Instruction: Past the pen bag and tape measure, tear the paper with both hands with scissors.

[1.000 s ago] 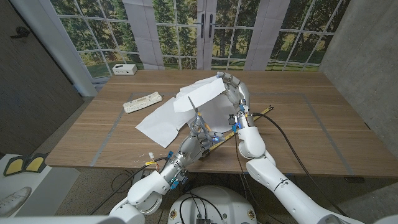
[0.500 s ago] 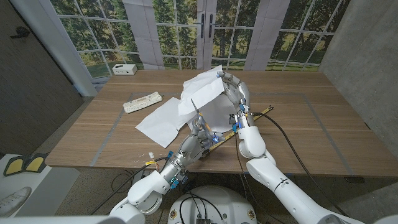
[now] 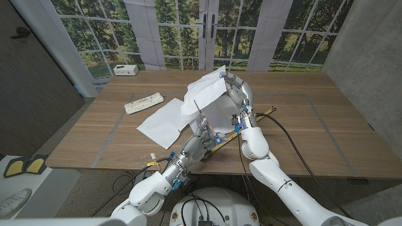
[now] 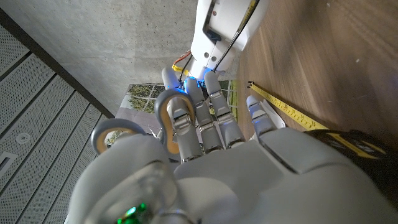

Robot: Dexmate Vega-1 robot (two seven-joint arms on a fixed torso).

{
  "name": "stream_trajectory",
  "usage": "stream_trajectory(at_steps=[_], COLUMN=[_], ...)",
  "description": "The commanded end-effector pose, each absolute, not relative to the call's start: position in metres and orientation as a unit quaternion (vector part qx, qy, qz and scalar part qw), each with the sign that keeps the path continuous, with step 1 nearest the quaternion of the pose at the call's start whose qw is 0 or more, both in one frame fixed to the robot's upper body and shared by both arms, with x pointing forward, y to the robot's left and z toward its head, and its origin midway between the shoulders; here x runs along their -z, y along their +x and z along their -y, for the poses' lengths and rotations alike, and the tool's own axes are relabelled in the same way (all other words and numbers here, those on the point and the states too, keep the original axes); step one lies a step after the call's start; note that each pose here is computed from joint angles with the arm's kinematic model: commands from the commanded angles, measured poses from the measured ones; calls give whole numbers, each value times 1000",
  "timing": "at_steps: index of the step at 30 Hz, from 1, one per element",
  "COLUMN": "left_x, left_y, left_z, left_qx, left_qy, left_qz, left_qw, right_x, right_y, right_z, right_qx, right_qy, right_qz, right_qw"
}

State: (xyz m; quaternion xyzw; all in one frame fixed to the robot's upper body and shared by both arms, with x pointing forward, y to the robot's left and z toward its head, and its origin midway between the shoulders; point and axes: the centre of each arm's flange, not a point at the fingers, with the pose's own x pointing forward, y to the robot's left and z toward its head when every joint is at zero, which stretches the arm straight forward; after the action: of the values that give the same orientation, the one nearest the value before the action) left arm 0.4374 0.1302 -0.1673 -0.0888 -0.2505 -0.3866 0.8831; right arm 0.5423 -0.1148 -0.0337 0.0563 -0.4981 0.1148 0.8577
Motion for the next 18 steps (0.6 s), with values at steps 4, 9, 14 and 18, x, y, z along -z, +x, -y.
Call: stream_trajectory(at_steps=[4,9,14,18], left_x=[166,166,165,164], left_y=[439,440,441,443], left_z=[-132,-132,-132,-132], left_qx=[381,374,372,369], left_qy=[-92,-94,-94,-94], left_qz=[258,257,258,260], left_qw=[883,886,887,888], right_x=[32,32,32,32], right_y=[545,547,549,551], right_z=[115,116,116,116], right_qx=[-114,-113,-114,-114], right_qy=[57,58,56,57], right_qz=[498,495,493,491], right_qw=[858,860,861,862])
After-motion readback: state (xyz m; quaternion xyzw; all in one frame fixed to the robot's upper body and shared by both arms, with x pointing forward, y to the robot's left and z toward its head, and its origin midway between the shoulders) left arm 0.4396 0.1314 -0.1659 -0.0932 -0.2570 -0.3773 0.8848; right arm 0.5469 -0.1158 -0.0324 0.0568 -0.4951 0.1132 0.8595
